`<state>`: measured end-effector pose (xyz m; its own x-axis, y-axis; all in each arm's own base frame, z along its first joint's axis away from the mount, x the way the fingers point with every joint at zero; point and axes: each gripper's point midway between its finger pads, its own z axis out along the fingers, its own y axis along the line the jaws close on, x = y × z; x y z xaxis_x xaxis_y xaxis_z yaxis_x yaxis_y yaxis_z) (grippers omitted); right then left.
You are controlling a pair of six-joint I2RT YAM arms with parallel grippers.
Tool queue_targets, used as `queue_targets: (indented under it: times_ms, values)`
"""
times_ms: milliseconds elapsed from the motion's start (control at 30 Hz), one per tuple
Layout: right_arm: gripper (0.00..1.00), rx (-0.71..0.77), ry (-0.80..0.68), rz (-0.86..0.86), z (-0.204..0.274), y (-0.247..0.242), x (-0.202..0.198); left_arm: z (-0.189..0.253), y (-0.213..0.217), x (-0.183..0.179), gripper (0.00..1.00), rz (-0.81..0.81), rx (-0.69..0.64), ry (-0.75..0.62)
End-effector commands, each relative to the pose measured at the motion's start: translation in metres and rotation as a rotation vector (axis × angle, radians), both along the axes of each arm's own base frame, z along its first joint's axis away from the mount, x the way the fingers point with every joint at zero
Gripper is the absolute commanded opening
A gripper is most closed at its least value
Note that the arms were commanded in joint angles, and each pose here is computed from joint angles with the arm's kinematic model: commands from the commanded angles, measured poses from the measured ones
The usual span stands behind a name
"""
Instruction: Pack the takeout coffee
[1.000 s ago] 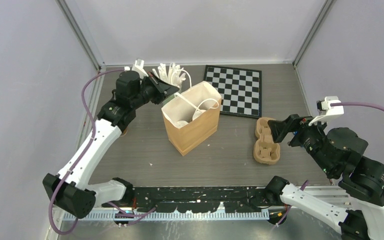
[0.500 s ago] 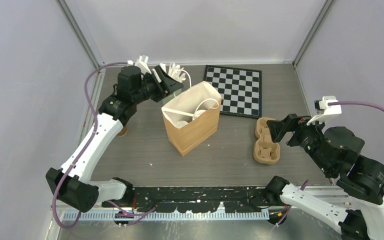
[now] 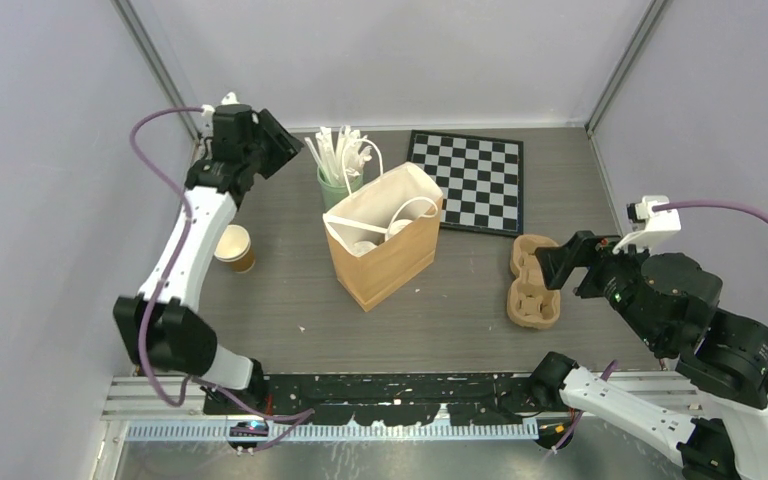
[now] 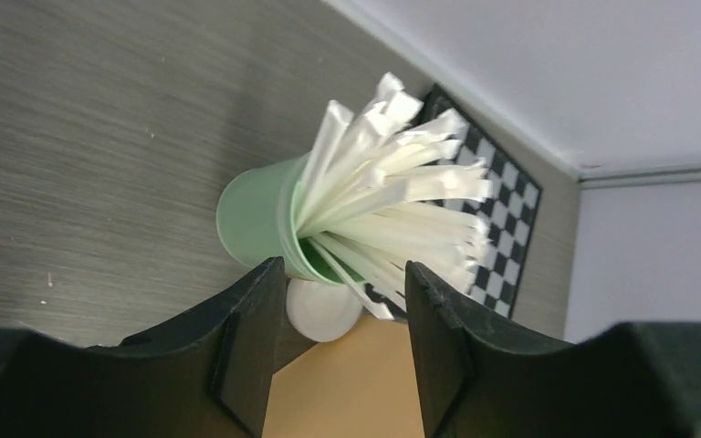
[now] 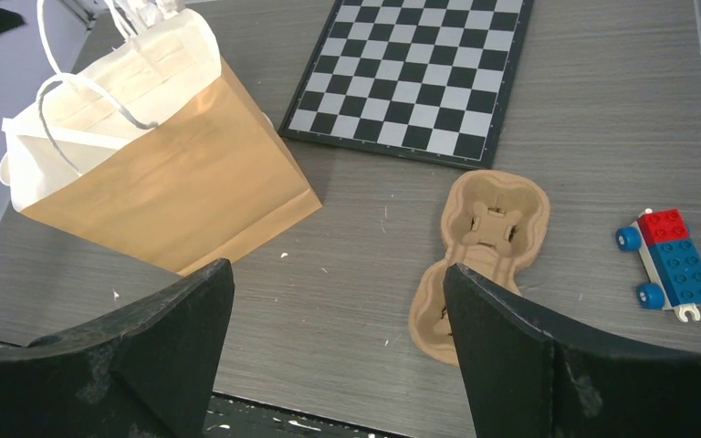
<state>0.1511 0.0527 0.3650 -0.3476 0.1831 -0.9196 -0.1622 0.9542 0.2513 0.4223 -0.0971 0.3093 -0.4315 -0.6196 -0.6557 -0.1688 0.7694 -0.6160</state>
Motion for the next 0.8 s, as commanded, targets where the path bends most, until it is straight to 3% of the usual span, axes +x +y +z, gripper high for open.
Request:
queue_targets:
  times_ms: [0, 133, 300, 467, 600, 767]
  values:
    - [0.88, 0.037, 0.002, -0.037, 0.008, -0.008, -0.004, -0.009, -0.008, 0.034, 0.5, -0.044, 0.014, 0.003]
    - [0.88, 0.024, 0.016, -0.051, 0.002, -0.015, -0.009, -0.03, 0.0, 0.066, 0.46, -0.003, 0.014, 0.03]
    - [0.88, 0.021, 0.015, -0.078, 0.0, -0.022, -0.009, -0.03, -0.002, 0.099, 0.45, -0.049, -0.036, -0.03]
    - [0.88, 0.01, 0.03, -0.084, -0.003, -0.018, -0.005, -0.048, -0.014, 0.12, 0.44, -0.145, -0.137, -0.036]
    - [0.88, -0.014, 0.028, -0.087, -0.004, -0.015, 0.0, -0.056, -0.02, 0.125, 0.41, -0.193, -0.122, -0.003]
    - [0.89, -0.045, 0.025, -0.076, -0.004, -0.008, 0.008, -0.058, -0.019, 0.126, 0.26, -0.207, -0.098, -0.007]
